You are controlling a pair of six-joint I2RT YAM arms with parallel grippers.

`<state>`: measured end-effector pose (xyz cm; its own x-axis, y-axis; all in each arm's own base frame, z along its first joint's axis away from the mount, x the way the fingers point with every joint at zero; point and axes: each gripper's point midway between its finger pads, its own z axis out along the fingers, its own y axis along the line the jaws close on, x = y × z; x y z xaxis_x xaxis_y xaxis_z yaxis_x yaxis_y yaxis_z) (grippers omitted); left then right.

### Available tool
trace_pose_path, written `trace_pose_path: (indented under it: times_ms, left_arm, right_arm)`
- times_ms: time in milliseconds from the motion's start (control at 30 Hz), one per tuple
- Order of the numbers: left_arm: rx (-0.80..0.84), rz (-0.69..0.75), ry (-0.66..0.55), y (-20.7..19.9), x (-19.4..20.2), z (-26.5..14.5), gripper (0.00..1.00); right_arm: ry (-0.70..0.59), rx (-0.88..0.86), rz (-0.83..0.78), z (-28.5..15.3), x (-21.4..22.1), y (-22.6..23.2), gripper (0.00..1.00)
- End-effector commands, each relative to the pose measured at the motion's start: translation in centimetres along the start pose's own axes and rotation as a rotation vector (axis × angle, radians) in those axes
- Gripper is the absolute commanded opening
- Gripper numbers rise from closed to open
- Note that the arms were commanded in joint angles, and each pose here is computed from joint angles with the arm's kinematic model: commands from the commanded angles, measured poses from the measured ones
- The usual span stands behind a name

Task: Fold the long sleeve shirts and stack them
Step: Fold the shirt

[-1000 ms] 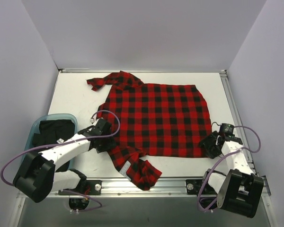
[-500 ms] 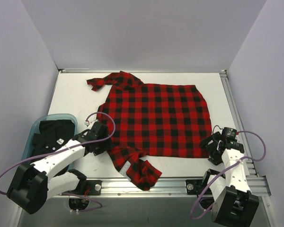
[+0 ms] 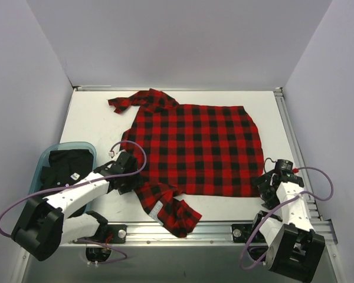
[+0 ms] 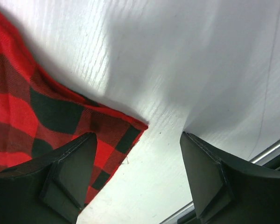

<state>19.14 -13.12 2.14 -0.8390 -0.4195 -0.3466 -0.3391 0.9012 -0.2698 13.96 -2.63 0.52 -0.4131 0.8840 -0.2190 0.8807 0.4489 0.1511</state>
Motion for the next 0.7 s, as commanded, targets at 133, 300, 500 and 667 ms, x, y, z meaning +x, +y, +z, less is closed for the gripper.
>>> trace_pose_path:
  times_ms: [133,300,500,667]
  left_arm:
    - [0.017,0.012,0.021,-0.7,0.5,0.7,0.68]
    - [0.015,0.017,0.018,-0.5,0.6,0.9,0.66]
    - [-0.004,0.022,0.014,0.4,0.9,1.2,0.64]
    - [-0.012,0.015,-0.002,0.7,0.7,1.2,0.6]
  right_arm:
    - [0.004,0.16,0.001,0.4,0.2,-1.9,0.7]
    - [0.025,0.156,-0.053,1.2,1.4,-0.9,0.57]
    - [0.023,0.166,-0.067,1.5,1.4,-1.1,0.22]
    - [-0.002,0.131,-0.086,0.9,0.7,-0.4,0.01]
